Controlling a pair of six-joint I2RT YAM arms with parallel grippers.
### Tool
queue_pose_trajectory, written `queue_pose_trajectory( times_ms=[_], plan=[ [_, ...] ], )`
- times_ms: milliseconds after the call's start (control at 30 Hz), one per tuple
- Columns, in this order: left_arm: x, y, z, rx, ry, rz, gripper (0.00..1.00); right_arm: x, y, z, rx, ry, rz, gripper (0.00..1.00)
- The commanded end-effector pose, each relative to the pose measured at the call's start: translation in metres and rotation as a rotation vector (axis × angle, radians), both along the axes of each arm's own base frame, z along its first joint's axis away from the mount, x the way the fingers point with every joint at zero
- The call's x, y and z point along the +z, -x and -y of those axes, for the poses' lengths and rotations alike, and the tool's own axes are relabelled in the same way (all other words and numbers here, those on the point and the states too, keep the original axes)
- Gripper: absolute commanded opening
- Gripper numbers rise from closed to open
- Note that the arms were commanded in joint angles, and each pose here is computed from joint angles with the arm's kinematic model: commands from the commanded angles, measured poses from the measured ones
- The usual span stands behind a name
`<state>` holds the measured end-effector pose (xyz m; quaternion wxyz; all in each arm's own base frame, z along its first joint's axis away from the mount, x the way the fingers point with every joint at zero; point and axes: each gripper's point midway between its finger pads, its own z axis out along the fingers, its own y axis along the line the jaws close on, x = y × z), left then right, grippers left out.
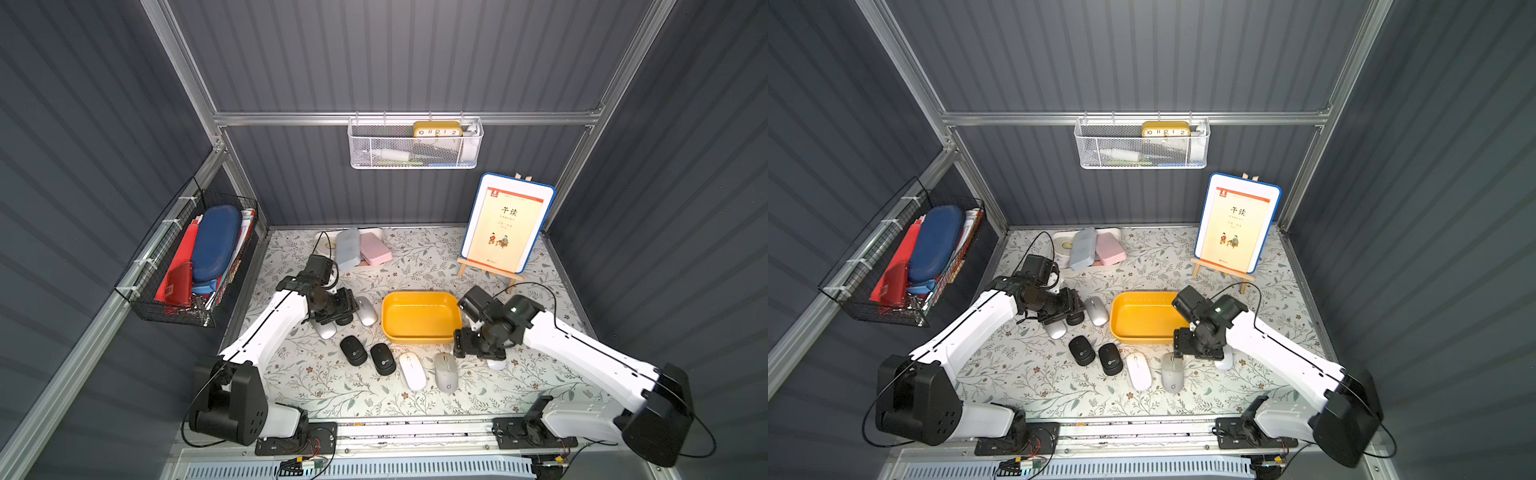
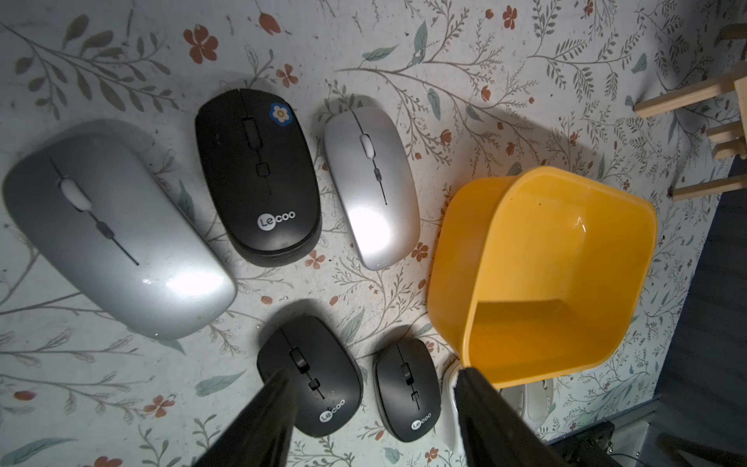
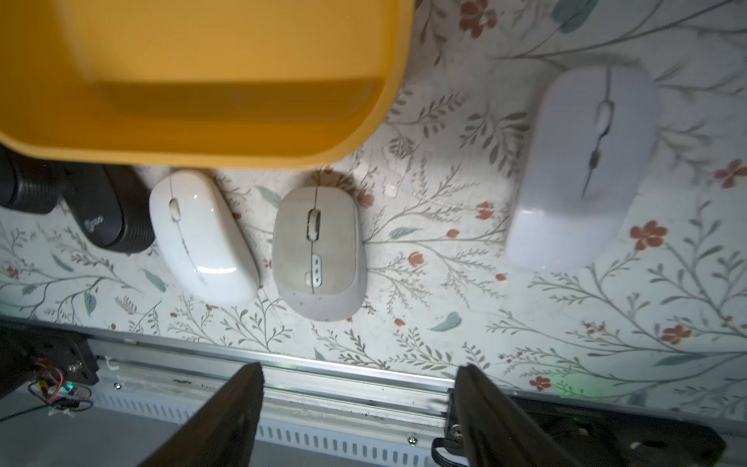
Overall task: Put the mouse in the storage box
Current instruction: Pick up the mouse from the center of the board.
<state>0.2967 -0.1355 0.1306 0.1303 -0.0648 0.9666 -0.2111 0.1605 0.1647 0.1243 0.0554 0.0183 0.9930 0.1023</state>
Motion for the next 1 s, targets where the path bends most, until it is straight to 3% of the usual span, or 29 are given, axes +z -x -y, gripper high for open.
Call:
queue_pose_trajectory(
  times_ms=[0, 100, 200, 267, 600, 967],
  plan=[
    [0.004, 0.003, 0.002, -0.025, 0.004, 0.002, 0.66, -0.005, 0.002, -0.015, -0.157, -0.083, 0.046, 0.82],
    [0.002, 0.014, 0.01, -0.047, 0.057, -0.034, 0.65, -0.019, 0.006, -0.022, -0.141, -0.05, 0.023, 0.82],
    [0.044, 0.047, 0.067, -0.239, 0.498, -0.012, 0.65, -0.031, 0.006, -0.028, -0.094, 0.026, 0.006, 0.83],
    [0.063, 0.062, 0.074, -0.247, 0.605, 0.037, 0.67, -0.038, 0.004, -0.028, -0.094, 0.069, 0.0, 0.83],
    [0.041, 0.121, 0.059, -0.16, 0.552, -0.091, 0.69, -0.06, -0.001, -0.041, -0.119, 0.053, -0.013, 0.83],
    [0.017, 0.141, 0.087, -0.202, 0.474, -0.165, 0.69, -0.075, 0.008, -0.035, -0.121, 0.098, -0.048, 0.85]
  ],
)
